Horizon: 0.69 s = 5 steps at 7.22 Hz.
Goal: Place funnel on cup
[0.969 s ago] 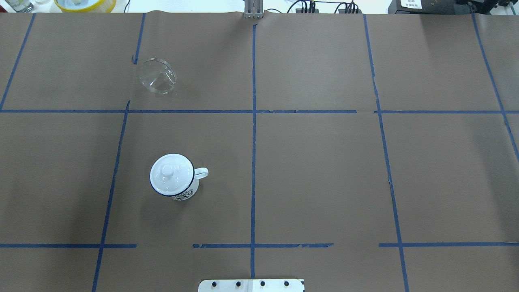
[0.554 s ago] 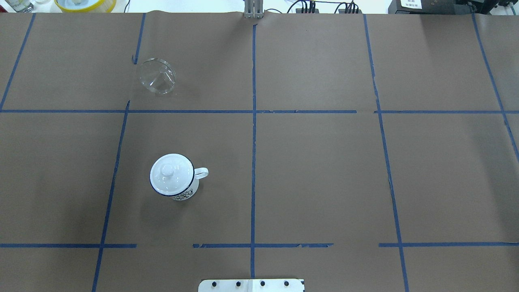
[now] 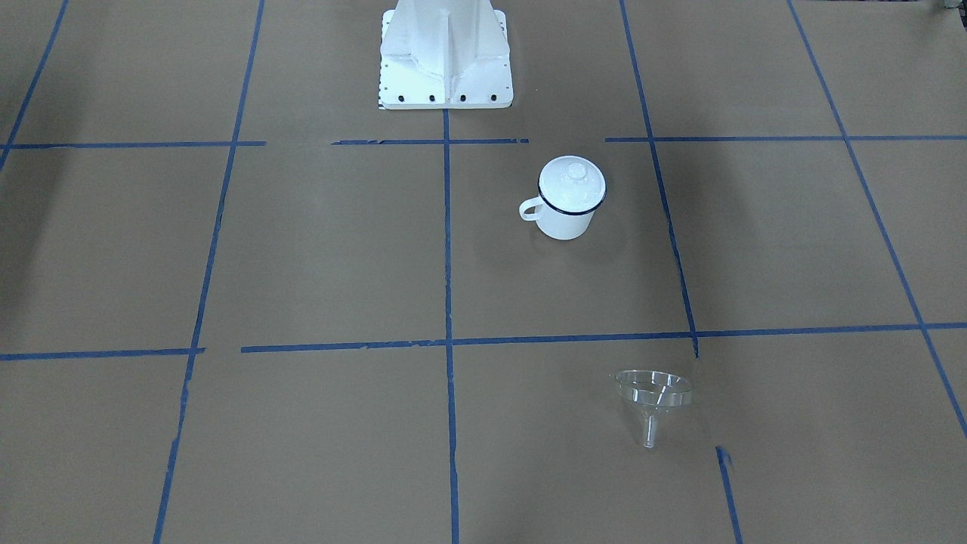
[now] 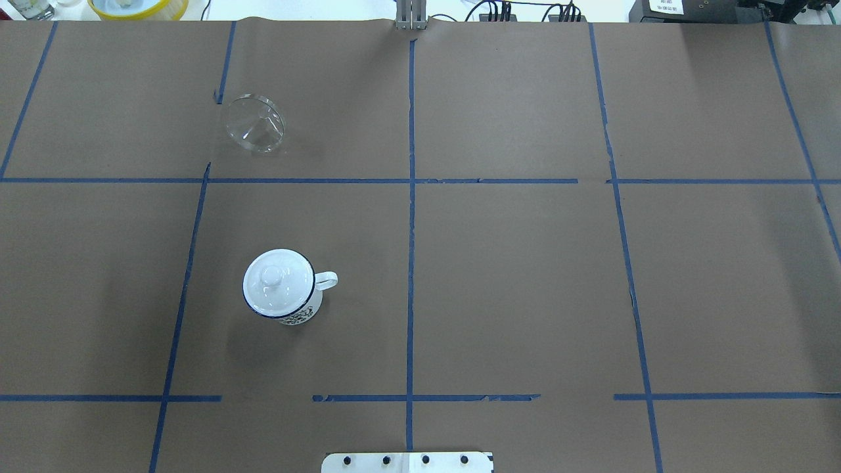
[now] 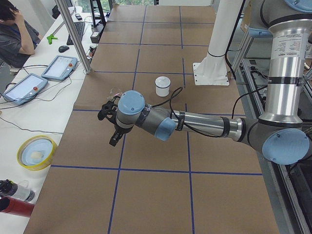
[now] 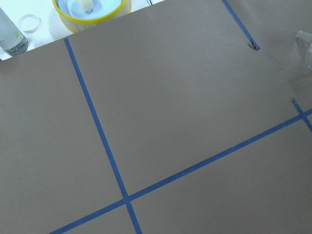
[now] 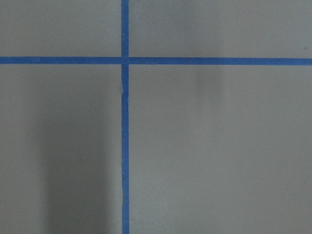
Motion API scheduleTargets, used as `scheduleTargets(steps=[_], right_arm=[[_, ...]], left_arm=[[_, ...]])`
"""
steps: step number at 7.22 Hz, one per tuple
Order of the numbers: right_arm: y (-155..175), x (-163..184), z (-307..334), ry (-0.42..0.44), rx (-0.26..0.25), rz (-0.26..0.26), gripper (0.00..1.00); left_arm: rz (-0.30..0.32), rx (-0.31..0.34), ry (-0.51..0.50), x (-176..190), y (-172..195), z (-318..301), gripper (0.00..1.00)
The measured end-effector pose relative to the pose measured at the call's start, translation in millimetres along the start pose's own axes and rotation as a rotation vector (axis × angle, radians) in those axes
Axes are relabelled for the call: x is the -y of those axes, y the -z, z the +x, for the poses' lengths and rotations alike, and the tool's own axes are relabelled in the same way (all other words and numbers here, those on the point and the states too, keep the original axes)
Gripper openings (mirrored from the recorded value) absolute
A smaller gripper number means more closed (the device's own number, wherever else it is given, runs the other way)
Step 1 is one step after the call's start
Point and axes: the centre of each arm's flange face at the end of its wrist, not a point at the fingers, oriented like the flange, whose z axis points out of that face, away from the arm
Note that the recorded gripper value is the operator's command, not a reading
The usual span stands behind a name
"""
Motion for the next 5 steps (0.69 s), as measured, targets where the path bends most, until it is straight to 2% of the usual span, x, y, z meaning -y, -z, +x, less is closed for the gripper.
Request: scheduleTargets(steps=[2,4,5], right_arm=[[0.0,0.0,0.0,0.0,0.0,0.0,1.0],[0.1,0.0,-0.1,0.0,0.0,0.0,1.0],[0.1,0.0,-0.1,0.0,0.0,0.0,1.0]], left_arm=[[-0.013,0.001,0.141,20.5,-39.5,94.4,1.0],[-0.064,-0.075,0.289,22.5,-75.0,232.2,1.0],[-0.102,-0.091,0.364,18.9,-90.0,300.8,1.0]])
